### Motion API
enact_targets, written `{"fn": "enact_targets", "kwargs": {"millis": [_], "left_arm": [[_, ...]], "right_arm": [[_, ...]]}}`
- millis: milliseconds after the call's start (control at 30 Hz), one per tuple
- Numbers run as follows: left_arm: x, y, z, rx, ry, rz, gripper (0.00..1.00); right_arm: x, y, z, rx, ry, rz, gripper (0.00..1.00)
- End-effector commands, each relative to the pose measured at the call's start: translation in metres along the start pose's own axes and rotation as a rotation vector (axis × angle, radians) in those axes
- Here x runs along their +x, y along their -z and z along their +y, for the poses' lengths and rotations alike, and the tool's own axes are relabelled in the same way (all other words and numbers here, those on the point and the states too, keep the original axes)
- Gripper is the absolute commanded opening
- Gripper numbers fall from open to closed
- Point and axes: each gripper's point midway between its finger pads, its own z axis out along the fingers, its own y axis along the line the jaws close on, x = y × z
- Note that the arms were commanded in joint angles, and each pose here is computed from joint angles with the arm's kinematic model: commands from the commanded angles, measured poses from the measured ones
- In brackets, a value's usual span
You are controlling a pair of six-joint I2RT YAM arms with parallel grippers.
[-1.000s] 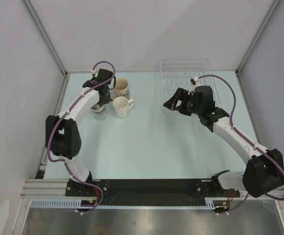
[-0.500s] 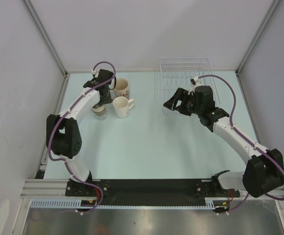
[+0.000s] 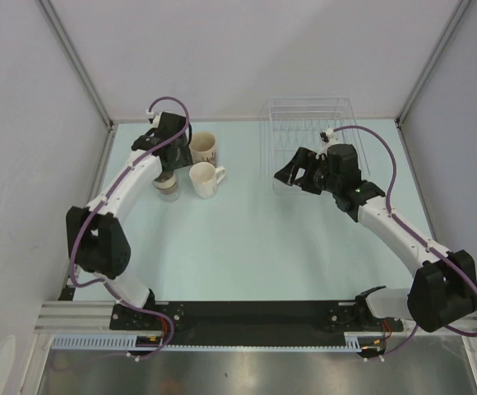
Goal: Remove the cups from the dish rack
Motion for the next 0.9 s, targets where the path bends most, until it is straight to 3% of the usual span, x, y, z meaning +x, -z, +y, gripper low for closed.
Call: {"fn": "enact_targets", "kwargs": {"millis": [0, 133, 367, 633, 867], "left_arm": [[-0.057, 0.087, -0.017, 0.124, 0.063, -0.233, 1.00], [-0.065, 0.149, -0.034, 0.218, 0.038, -0.321, 1.00], [-0.015, 0.208, -0.064, 0.341, -0.092, -0.356, 1.00], [0.052, 0.221, -0.061, 0.414, -0.206, -0.330, 1.00], [0.064, 0.224, -0.048, 0.451, -0.176, -0.327, 1.00]], "right_arm": [[-0.018, 0.008, 0.011, -0.004, 0.047, -0.073, 0.87], [-0.026, 0.015, 0.010, 0.053, 0.098, -0.106, 0.92], [-0.021, 0.032, -0.002, 0.273, 0.258, -0.145, 1.00], [0.016, 0.064, -0.008, 0.402, 0.356, -0.180, 1.00], [0.023, 0.085, -0.012, 0.463, 0.356, -0.219, 1.00]]}}
